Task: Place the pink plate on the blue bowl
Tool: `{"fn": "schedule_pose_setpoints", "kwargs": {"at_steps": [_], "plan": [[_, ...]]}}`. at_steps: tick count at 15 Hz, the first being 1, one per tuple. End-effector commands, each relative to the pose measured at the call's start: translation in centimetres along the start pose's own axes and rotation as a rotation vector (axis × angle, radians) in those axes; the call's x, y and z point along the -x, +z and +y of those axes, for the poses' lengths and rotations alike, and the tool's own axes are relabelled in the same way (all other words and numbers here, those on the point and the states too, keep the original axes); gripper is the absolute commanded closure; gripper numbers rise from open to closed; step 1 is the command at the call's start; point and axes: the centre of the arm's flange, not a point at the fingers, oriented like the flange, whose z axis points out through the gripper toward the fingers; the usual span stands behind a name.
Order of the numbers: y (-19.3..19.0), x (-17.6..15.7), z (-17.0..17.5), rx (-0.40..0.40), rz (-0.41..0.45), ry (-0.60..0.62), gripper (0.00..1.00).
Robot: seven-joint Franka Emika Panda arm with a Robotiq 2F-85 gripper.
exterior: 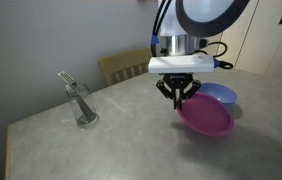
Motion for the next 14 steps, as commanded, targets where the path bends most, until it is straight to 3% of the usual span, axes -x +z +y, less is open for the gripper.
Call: {"fn": "schedule_pose_setpoints", "kwargs": {"at_steps": [1,14], "plan": [[-2.2,-1.8,1.4,-0.015,-0.002,0.005,0.97],[-4.1,-7.5,4.4,-0.058,-0.011,0.026,0.97]]}}
